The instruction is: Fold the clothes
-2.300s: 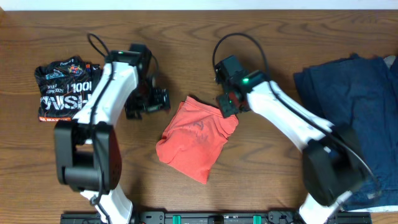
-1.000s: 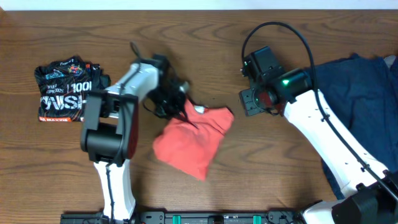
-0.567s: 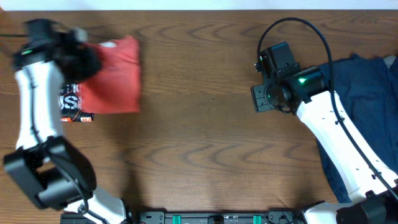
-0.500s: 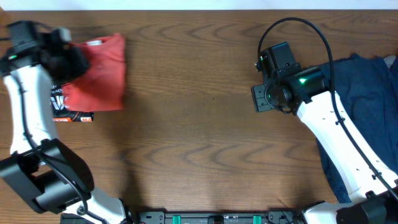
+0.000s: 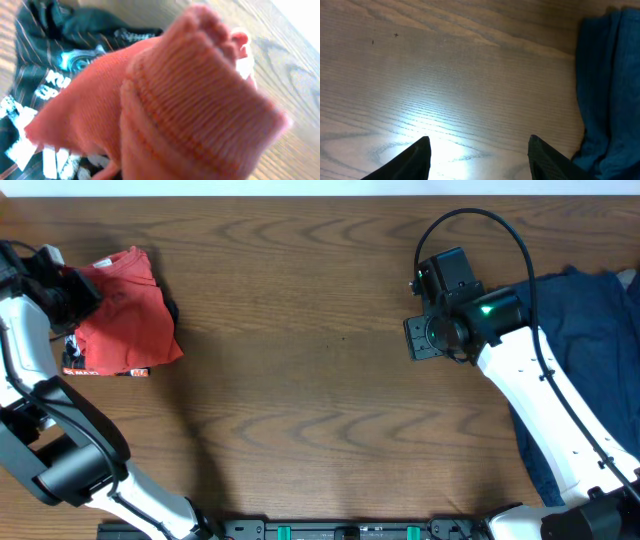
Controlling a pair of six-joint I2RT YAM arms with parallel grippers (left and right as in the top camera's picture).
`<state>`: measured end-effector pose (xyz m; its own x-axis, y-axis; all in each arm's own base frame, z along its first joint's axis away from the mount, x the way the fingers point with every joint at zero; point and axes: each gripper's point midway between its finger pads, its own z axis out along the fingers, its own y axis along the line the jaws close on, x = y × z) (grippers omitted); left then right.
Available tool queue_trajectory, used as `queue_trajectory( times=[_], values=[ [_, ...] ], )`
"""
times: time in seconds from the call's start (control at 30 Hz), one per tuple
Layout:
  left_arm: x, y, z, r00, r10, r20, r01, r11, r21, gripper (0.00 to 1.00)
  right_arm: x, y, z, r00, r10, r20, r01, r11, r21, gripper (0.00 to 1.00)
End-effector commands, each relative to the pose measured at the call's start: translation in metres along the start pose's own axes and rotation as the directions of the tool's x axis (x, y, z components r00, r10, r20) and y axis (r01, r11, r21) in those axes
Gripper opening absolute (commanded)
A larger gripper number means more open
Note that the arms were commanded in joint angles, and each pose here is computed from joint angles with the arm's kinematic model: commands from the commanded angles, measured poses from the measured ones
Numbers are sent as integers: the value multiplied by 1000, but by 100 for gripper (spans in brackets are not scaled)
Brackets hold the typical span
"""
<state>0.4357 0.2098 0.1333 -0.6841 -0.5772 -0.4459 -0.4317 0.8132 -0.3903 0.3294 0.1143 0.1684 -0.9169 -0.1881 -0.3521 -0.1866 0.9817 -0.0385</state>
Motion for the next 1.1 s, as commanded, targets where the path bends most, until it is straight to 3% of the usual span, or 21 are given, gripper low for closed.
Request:
queue_trajectory(
  times=[0.0, 0.13, 0.27, 0.33, 0.4, 0.5, 0.67, 0.8, 0.9, 1.07],
  values=[
    [-13, 13, -4, 996, -76, 50, 76, 997, -2, 98, -3, -10, -7, 999, 34, 19, -34, 999, 10, 61],
    [-25, 37, -13, 961, -258, 102, 260, 966, -3, 98, -3, -10, -6, 999, 34, 21, -35, 999, 10, 64],
    [-23, 47, -18, 934, -345, 95, 346, 938, 6, 98, -9, -10, -7, 998, 36, 42, -37, 999, 6, 66],
    [-22, 35, -19, 936, -345, 67, 340, 938, 71, 98, -11, -9, -7, 998, 39, 50, -39, 999, 4, 71],
    [-21, 17, -18, 942, -334, 33, 325, 934, 149, 98, -13, -9, -7, 997, 55, 58, -55, 998, 2, 77],
    [-14, -14, -11, 956, -293, -13, 289, 936, 203, 98, -21, -12, -7, 988, 130, 89, -129, 992, -7, 97],
    [25, -85, 14, 988, -95, -122, 120, 969, 217, 98, -47, -7, -9, 962, 230, 148, -207, 965, -159, 99],
    [80, -136, 35, 969, 87, -231, -54, 988, 146, 98, -57, -27, -7, 942, 289, 171, -258, 949, -182, 99],
    [132, -167, 44, 918, 223, -329, -201, 975, 100, 98, -53, -49, -1, 931, 335, 148, -312, 937, -154, 99],
    [221, -184, 28, 767, 342, -543, -405, 914, 5, 98, -20, -78, 7, 940, 341, 31, -337, 938, -85, 99]
  ],
)
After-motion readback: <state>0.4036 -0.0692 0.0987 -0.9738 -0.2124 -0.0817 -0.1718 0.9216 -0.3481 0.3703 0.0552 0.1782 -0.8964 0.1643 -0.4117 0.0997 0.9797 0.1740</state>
